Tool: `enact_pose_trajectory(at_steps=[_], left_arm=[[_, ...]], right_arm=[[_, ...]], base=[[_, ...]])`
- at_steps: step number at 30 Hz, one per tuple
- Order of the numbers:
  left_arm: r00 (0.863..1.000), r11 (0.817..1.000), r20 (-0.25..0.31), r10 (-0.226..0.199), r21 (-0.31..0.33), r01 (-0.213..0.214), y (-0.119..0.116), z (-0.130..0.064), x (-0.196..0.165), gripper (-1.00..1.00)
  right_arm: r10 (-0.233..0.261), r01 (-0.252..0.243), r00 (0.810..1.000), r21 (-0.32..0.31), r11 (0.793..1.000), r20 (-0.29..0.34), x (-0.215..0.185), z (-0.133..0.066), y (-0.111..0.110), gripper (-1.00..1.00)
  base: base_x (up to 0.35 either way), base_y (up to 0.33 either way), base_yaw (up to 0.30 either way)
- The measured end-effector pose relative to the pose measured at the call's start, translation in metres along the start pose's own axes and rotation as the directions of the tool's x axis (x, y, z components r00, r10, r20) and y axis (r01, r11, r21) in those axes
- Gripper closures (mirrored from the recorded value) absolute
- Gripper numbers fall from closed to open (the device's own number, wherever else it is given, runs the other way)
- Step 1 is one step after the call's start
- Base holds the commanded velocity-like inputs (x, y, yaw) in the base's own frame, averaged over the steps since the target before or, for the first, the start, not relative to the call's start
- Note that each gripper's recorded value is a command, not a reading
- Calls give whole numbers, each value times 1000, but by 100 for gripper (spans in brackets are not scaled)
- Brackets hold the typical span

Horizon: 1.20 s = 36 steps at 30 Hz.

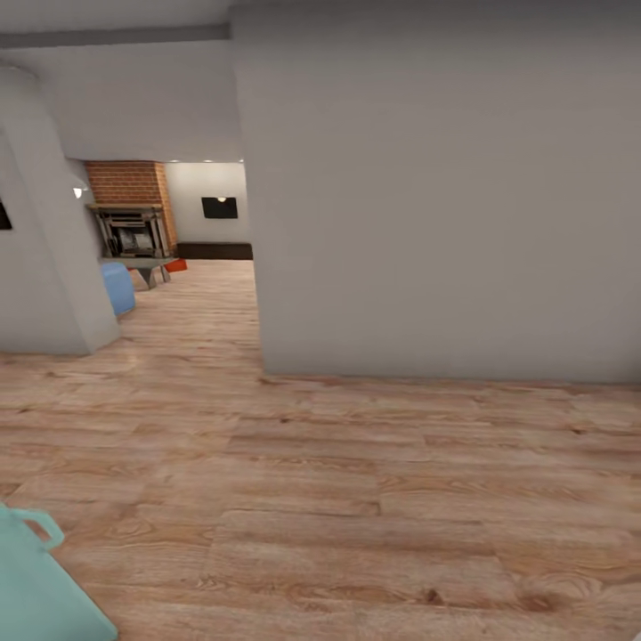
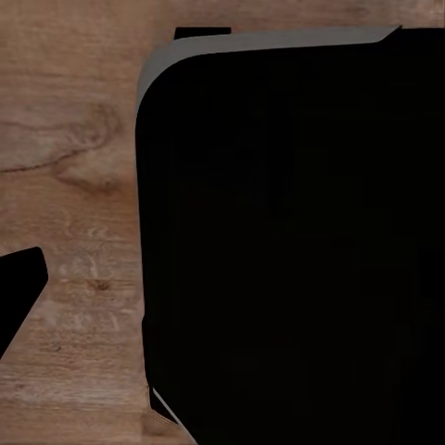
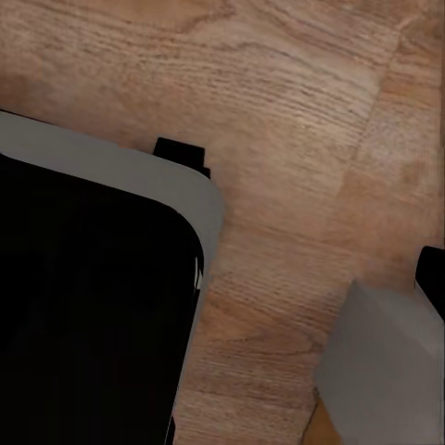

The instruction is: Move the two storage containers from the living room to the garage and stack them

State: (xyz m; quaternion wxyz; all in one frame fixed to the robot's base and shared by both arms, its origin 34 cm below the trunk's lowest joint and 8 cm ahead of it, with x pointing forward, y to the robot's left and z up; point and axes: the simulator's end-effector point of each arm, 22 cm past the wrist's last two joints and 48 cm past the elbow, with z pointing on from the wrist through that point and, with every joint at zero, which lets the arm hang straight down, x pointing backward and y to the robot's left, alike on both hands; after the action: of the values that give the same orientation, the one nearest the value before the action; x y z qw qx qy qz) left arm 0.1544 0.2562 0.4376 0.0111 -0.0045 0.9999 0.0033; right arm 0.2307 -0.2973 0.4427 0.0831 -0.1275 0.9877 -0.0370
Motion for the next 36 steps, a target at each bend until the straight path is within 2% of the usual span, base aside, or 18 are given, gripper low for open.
enact_pose_trajectory(at_steps=[5, 36], left_arm=[[1000, 1000, -2, 0, 0, 0, 0, 0, 1, -100], [1000, 1000, -2, 1, 0, -1, 0, 0, 1, -100]], right_arm=[[0, 0, 1000, -1, 1000, -2, 1, 0, 0, -100], [1, -1, 1000, -2, 1000, -4, 1, 0, 1, -100]], base=[[323, 0, 171], [323, 0, 2]])
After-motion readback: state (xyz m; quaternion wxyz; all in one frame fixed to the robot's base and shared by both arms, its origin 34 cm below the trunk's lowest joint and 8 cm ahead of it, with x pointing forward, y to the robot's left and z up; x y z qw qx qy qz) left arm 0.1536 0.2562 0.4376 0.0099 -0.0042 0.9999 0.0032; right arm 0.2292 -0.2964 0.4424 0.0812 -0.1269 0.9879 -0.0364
